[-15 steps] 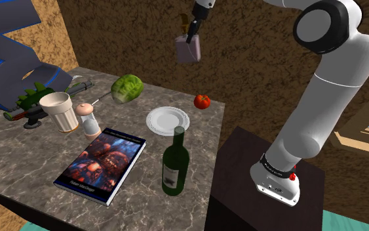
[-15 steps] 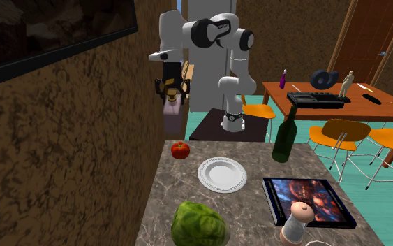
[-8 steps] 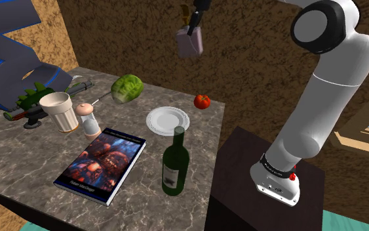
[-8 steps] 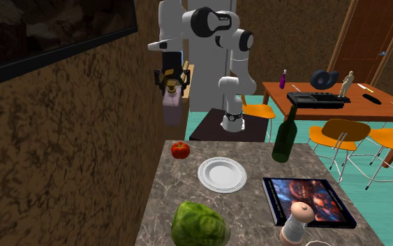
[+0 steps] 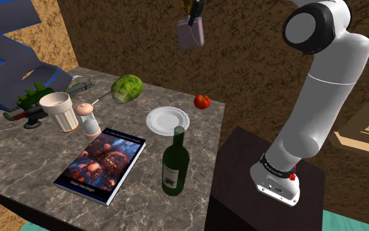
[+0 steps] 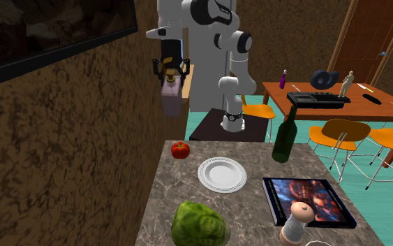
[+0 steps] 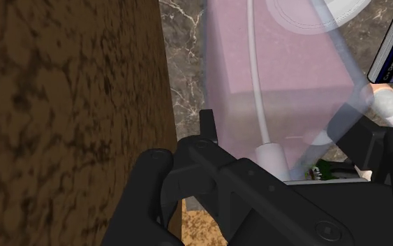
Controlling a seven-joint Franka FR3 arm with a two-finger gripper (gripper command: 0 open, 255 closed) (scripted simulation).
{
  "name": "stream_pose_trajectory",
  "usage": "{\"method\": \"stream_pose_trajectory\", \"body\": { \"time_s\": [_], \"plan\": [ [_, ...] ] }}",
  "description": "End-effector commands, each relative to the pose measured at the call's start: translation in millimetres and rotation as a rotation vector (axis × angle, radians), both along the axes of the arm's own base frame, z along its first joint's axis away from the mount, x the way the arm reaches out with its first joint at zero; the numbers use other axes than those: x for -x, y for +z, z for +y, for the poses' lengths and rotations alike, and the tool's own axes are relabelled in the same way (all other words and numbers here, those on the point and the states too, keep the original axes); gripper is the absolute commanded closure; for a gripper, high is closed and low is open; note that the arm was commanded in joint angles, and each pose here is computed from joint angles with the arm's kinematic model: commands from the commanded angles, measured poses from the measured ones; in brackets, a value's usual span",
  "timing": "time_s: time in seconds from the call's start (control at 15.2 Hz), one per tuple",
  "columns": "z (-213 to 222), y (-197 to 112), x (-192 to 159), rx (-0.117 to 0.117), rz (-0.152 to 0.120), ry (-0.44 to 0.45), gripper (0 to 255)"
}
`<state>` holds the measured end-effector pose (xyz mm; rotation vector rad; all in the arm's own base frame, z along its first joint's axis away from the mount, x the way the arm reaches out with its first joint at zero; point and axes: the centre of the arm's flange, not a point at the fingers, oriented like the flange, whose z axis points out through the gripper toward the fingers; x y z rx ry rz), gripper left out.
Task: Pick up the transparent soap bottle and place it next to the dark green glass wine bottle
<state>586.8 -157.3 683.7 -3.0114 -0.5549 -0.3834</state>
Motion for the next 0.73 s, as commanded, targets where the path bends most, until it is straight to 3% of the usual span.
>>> {"method": "stream_pose_trajectory", "body": {
  "time_s": [0.0, 0.26, 0.66],
  "plan": [
    [0, 12, 0, 0.000, 0.000, 0.000, 255],
    [0, 28, 0, 0.000, 0.000, 0.000, 255],
    [59, 28, 53, 0.000, 0.000, 0.000, 255]
  ]
}}
